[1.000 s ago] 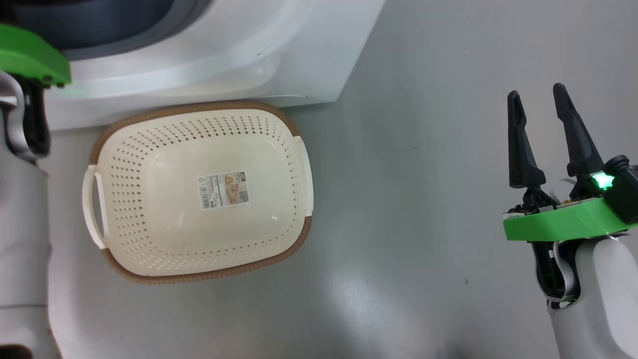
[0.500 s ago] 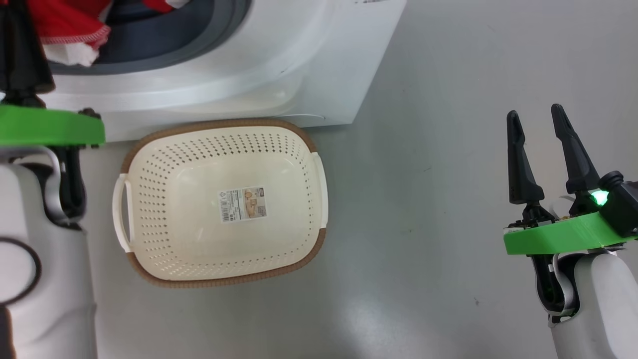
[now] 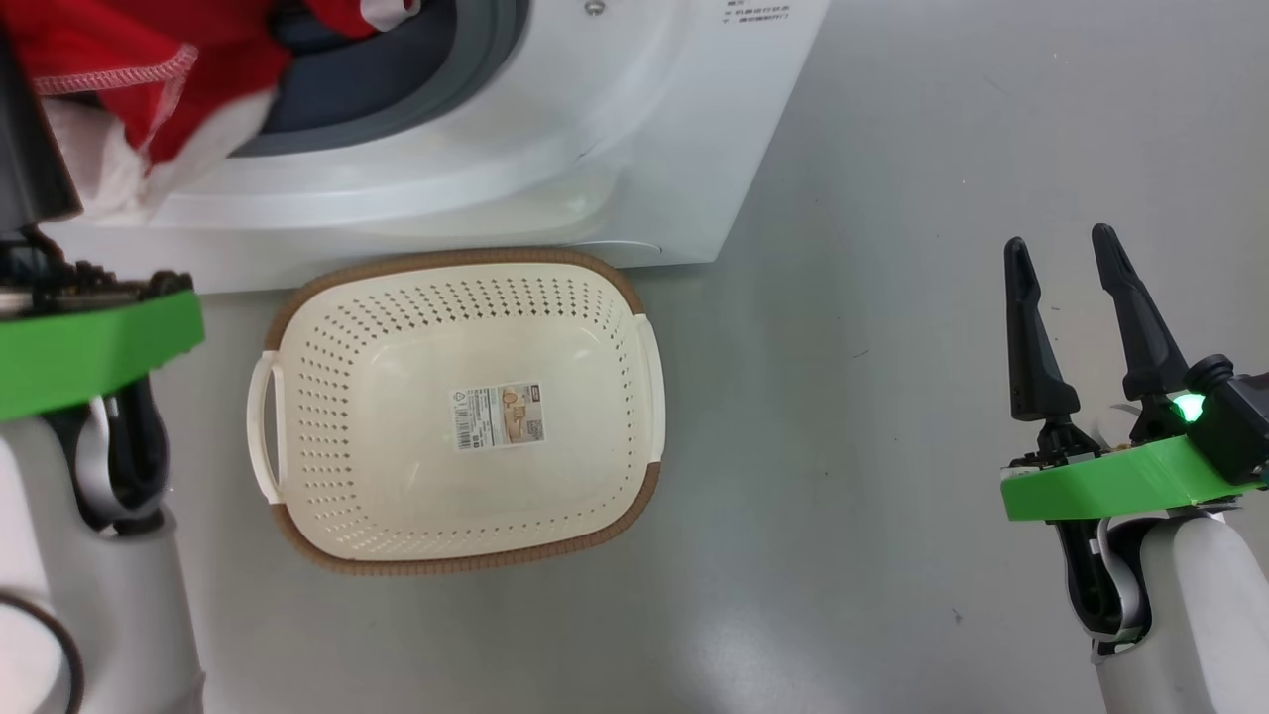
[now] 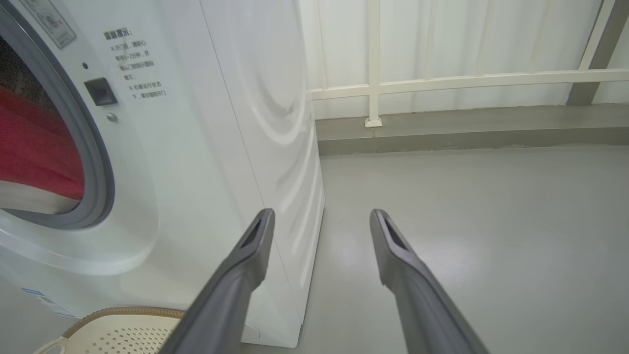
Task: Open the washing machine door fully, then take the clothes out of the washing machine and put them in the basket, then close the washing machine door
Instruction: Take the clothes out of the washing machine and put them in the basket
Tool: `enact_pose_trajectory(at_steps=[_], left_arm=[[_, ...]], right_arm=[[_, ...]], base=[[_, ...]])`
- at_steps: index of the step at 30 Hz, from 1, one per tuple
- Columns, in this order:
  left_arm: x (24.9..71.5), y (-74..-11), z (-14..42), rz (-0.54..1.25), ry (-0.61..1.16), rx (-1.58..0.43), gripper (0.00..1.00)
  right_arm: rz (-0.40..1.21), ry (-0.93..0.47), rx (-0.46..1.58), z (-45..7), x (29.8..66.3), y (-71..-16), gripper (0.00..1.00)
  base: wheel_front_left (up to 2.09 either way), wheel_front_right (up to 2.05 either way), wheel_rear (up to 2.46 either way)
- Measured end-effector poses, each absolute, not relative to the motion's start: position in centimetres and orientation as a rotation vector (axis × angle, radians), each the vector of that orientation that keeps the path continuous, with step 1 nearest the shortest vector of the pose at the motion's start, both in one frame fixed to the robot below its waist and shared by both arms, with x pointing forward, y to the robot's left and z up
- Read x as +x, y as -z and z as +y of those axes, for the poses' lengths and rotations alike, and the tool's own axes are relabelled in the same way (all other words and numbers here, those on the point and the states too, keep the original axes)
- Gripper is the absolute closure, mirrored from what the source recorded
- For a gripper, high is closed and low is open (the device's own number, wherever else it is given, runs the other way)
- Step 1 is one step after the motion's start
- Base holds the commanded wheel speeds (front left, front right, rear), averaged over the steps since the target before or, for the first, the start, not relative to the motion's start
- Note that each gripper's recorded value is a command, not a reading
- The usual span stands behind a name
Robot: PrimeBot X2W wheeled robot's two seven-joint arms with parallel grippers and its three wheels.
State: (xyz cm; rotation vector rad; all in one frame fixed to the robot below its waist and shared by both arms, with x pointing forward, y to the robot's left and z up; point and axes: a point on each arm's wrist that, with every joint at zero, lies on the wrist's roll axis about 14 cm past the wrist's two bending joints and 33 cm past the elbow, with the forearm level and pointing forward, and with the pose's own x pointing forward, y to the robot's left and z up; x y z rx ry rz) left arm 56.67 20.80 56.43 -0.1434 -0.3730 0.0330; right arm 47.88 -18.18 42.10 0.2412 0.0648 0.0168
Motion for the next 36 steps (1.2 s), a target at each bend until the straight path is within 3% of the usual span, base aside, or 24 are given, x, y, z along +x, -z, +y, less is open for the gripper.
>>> enact_pose_trajectory(at_steps=[13, 36], left_arm=[[53.9, -61.5, 20.3, -0.547, -0.005, -0.115, 1.00], [52.7, -38.7, 16.2, 0.116, 0.039, -0.245, 1.00]], right_arm=[[0.064, -0.017, 0.241, -18.2, 47.9, -42.1, 0.00], [0.124, -0.005, 0.236, -18.4, 48.4, -39.0, 0.00]], base=[[0.00, 0.00, 0.00], [0.00, 0.00, 0.00]])
